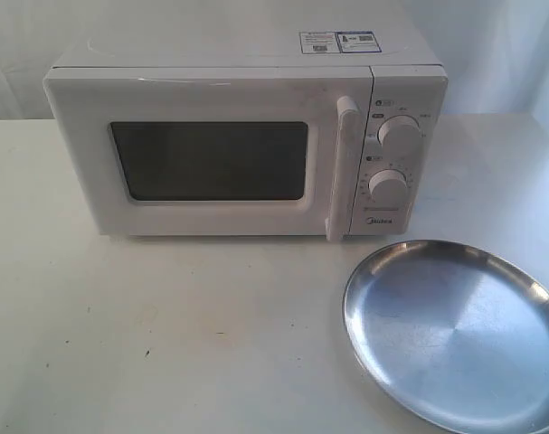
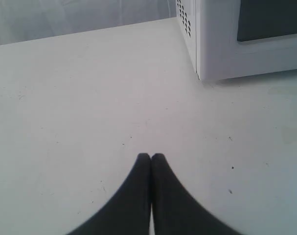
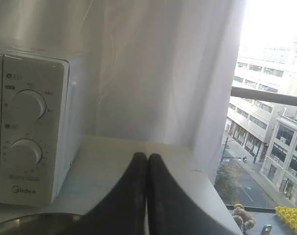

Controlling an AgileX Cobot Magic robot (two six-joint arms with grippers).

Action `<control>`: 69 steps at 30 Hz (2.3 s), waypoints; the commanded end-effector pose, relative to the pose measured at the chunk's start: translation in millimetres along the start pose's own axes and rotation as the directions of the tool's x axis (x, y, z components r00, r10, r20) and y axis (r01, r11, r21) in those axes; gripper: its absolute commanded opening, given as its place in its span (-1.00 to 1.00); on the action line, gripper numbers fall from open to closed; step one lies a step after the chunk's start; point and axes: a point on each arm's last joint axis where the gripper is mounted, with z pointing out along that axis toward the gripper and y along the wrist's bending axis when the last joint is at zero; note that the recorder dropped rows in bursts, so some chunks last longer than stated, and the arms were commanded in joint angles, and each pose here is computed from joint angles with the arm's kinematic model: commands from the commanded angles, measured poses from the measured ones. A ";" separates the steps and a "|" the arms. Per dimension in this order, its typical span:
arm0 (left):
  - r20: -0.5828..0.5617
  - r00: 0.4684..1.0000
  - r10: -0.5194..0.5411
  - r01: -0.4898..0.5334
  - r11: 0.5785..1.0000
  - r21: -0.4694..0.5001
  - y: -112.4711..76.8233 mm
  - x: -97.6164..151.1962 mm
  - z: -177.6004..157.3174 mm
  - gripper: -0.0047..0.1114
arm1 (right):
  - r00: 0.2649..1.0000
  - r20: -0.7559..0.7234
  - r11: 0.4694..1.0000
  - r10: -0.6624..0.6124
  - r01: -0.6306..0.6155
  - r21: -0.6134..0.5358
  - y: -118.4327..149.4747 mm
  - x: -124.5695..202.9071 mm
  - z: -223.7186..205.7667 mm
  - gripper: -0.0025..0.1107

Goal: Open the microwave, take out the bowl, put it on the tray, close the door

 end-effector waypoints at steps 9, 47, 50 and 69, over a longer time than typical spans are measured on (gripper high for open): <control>0.000 1.000 -0.009 0.009 1.000 0.002 -0.3 0.9 0.2 -0.92 | 0.870 0.196 0.891 0.453 -0.442 -0.097 0.0 -18.9 -2.4 -0.96; 0.000 1.000 -0.009 0.009 1.000 0.002 -0.3 0.9 0.2 -0.92 | 0.992 -0.114 0.525 0.054 -0.125 -0.842 71.8 -33.7 146.0 -0.96; 0.000 1.000 -0.009 0.009 1.000 0.002 -0.3 0.9 0.2 -0.92 | 0.984 -0.174 0.552 0.026 -0.160 -0.818 73.6 -0.9 165.0 -0.96; 0.000 1.000 -0.009 0.009 1.000 0.002 -0.3 0.9 0.2 -0.92 | 0.994 -0.111 0.557 0.012 -0.099 -0.825 106.3 81.6 233.8 -0.12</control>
